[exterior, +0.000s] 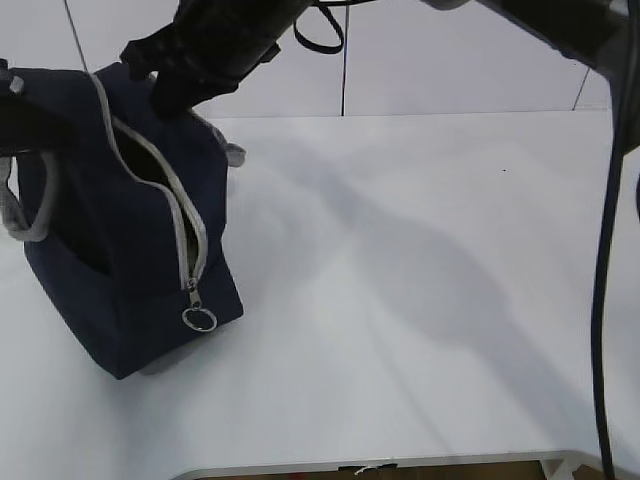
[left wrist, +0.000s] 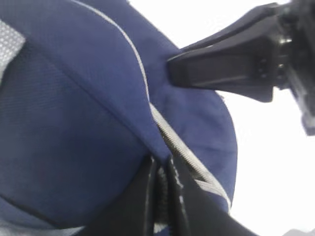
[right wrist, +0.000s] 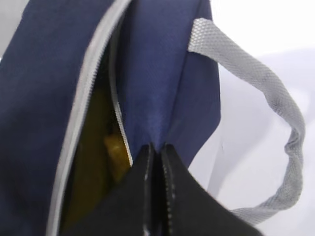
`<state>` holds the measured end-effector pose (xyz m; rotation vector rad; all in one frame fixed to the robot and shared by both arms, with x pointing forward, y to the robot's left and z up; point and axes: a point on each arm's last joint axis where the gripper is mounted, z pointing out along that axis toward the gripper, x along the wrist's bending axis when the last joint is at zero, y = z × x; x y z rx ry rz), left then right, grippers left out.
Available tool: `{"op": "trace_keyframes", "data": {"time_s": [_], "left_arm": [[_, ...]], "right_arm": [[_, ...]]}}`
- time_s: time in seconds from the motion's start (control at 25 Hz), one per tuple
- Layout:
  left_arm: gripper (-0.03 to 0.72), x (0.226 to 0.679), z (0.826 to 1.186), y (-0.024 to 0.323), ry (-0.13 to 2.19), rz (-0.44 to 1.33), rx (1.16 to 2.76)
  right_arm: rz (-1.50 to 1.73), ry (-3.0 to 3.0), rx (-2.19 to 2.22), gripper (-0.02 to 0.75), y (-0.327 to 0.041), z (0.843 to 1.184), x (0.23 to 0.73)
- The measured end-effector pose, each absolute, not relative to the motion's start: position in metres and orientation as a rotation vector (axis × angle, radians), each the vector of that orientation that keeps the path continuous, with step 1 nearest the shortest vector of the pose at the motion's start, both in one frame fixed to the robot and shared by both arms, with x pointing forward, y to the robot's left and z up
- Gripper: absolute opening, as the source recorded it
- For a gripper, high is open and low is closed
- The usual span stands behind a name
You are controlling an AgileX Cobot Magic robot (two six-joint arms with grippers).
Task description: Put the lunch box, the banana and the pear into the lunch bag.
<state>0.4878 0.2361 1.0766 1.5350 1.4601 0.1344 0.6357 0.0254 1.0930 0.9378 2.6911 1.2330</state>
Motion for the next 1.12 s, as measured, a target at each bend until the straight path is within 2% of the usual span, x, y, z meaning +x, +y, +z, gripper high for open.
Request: {"op": "trace_keyframes", "data": {"time_s": [0.32,0.68,0.96,1.12], "left_arm": [[0.001,0.491,1.084,0.225,1.414,0.176,1.489],[0.001,0.516,1.095,0.189,1.307,0.129,1.554],[0.001,0.529,1.100,0.177,1.272,0.115,1.569],[0.001,0.531,1.091,0.166,1.260,0.083,1.606]], "right_arm": [[1.091,2.602,0.963,0.018,0.008,1.116,0.632],[1.018,2.508,1.015,0.018,-0.010,1.144,0.623],[0.982,2.426,1.054,0.018,-0.036,1.154,0.605],[0.993,2.377,1.132,0.018,-0.063,1.147,0.596]]}}
